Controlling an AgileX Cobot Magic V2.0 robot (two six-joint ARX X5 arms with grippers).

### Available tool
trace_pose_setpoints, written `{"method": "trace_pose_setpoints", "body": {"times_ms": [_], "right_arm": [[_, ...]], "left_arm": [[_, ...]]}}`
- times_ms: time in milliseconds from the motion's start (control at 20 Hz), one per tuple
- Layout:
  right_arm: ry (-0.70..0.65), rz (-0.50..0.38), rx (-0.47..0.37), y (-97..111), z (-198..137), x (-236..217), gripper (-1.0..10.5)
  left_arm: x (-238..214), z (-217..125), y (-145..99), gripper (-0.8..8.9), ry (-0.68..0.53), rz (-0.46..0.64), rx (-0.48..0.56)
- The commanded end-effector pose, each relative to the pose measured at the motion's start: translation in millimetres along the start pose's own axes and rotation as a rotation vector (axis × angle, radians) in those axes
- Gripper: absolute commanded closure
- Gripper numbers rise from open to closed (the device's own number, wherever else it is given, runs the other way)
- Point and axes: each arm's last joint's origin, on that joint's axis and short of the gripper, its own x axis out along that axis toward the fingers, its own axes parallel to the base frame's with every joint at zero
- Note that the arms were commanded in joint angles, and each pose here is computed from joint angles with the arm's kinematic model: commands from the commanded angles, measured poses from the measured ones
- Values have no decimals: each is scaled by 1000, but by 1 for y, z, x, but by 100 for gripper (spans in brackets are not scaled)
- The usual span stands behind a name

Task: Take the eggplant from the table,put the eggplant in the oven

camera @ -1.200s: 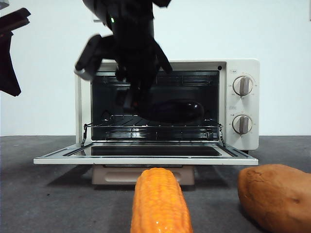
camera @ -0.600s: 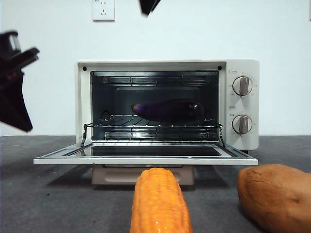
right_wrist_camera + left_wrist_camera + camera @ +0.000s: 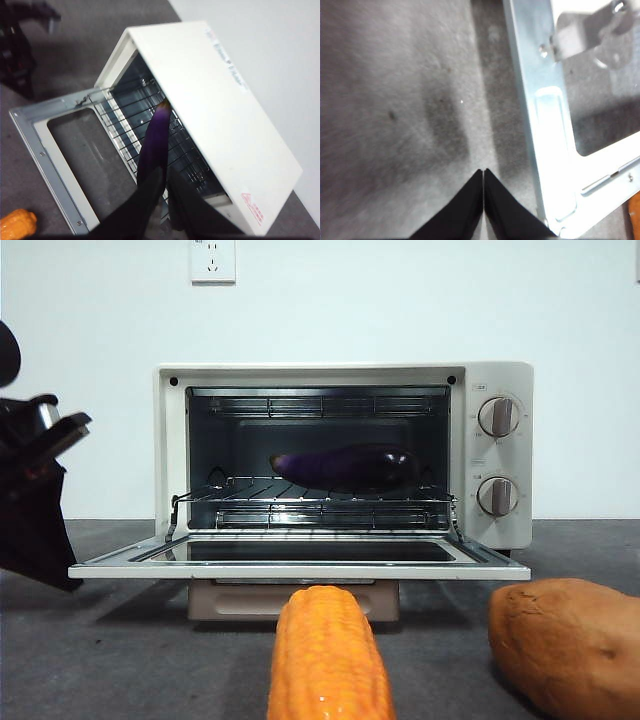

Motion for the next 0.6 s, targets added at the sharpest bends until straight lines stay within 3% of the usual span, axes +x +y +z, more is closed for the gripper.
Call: {"method": "trace_pose_setpoints", "body": {"times_ms": [50, 600], "right_arm": [[-33, 4, 55, -4, 1, -13, 944], [-84, -13, 102, -22, -12, -46, 944]], "left_arm": [[9, 2, 4, 808, 20, -40, 19], [26, 2, 16, 808, 43, -254, -15]]}}
